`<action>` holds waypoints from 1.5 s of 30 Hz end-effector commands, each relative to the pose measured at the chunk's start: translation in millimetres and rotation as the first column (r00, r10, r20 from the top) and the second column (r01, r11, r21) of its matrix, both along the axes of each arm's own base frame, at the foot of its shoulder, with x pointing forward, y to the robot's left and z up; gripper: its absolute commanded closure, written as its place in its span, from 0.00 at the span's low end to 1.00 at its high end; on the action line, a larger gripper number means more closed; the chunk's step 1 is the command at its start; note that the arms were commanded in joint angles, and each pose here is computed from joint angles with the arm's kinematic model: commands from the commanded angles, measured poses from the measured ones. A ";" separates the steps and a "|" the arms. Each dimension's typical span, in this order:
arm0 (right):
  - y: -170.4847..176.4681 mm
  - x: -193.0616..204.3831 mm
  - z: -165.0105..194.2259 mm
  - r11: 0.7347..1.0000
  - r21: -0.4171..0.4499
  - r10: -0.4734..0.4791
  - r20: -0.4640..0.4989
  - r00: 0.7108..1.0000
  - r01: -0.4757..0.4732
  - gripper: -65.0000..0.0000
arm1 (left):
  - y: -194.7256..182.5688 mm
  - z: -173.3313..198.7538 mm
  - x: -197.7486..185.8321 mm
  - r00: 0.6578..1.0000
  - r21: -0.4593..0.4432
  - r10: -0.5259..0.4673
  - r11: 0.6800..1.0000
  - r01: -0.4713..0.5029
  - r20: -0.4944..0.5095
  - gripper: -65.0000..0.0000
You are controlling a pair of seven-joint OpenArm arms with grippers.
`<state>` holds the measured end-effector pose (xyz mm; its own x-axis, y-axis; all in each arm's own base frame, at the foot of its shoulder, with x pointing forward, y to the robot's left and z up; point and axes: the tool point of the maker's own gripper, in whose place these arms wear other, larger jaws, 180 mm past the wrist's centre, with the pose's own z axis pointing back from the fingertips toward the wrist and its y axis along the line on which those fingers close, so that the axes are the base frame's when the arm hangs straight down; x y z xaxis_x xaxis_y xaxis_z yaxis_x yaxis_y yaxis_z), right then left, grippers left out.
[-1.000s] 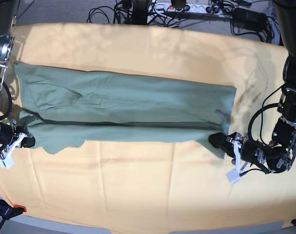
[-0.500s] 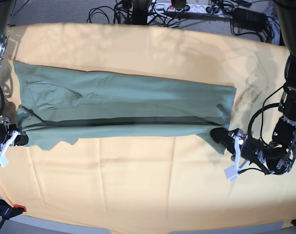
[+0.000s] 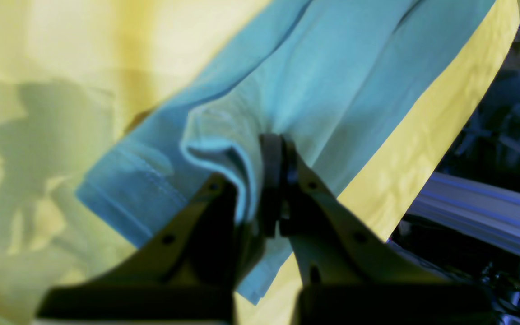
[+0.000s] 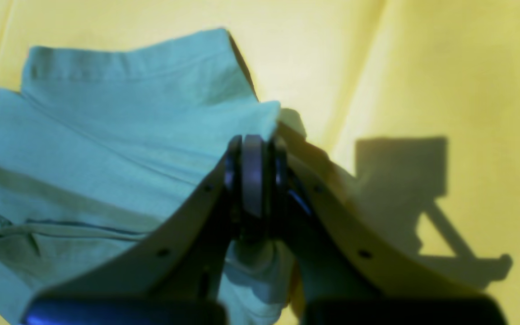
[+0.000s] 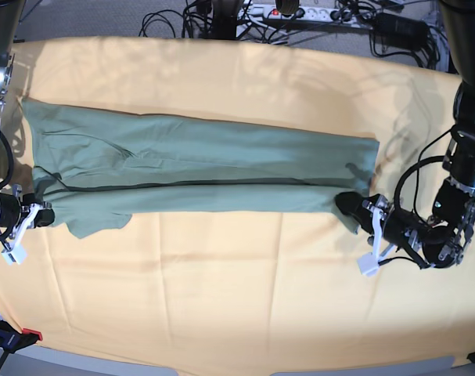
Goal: Fold the T-shirt properly
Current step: 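Fold the hem over toward the collar with both grippers, then open both grippers and release the folded hem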
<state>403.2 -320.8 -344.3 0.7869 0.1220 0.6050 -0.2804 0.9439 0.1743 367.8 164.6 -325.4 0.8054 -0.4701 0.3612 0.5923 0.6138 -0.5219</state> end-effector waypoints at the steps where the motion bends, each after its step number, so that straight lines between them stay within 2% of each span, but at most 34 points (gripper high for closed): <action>1: -9.8 12.7 24.8 1.000 -0.012 -0.006 0.067 0.998 0.007 1.00 | 3.3 15.9 9.6 0.999 -0.009 0.006 1.000 -0.006 0.036 1.00; 16: -14.0 11.1 22.1 0.999 -0.042 -0.004 0.056 0.998 0.006 1.00 | 5.4 4.4 1.4 0.998 0.005 0.058 0.998 -0.057 -0.027 1.00; 21: -14.9 10.7 21.5 0.999 -0.049 -0.004 0.053 0.999 0.006 1.00 | 3.6 -9.3 -10.8 0.997 0.004 0.052 0.999 -0.052 -0.063 1.00; 24: -15.0 11.2 22.1 0.999 -0.048 -0.004 0.056 0.998 0.007 1.00 | 3.5 -11.8 -14.6 0.998 -0.003 0.022 1.000 -0.022 -0.051 1.00; 25: -15.6 11.4 22.6 0.999 -0.049 -0.005 0.058 0.998 0.008 0.90 | 3.0 -11.8 -14.6 0.999 -0.005 0.018 1.000 -0.018 -0.049 0.97; 28: -19.9 13.9 28.3 0.998 -0.053 -0.011 0.076 0.997 0.015 0.47 | 3.4 -11.6 -14.5 0.999 -0.004 0.018 1.000 -0.018 -0.048 0.62; 29: -22.0 15.4 31.6 0.998 -0.054 -0.015 0.088 0.996 0.019 0.38 | 3.8 -11.4 -14.3 0.999 -0.004 0.019 1.000 -0.019 -0.048 0.52; 30: -24.7 17.1 35.7 0.998 -0.056 -0.018 0.098 0.995 0.024 0.34 | 4.5 -11.4 -14.5 0.999 -0.003 0.019 1.000 -0.020 -0.048 0.46; 33: -30.2 23.8 55.8 0.999 -0.020 -0.037 0.146 0.989 0.040 0.34 | 5.1 -11.0 -15.1 0.999 -0.006 0.000 1.000 0.000 -0.034 0.45; 37: -27.5 33.9 86.8 0.995 0.088 -0.065 0.222 0.973 0.046 0.34 | 10.0 -10.6 -15.3 0.999 0.001 0.008 1.000 -0.008 -0.034 0.45; 40: -18.6 35.9 88.7 0.991 0.130 -0.064 0.227 0.972 0.035 0.34 | 17.2 -9.8 -15.8 0.999 0.011 0.019 1.000 -0.018 -0.033 0.45; 45: 10.3 40.2 72.7 0.987 0.163 -0.031 0.201 0.979 -0.003 0.34 | 18.7 -3.6 -6.1 0.998 -0.013 0.056 0.998 -0.056 0.007 0.45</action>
<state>431.5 -302.8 -299.5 0.7029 0.0071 0.7113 -0.3004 0.9093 0.2878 349.9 179.5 -343.7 0.8406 -0.4246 0.3363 0.5414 0.6369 -0.5489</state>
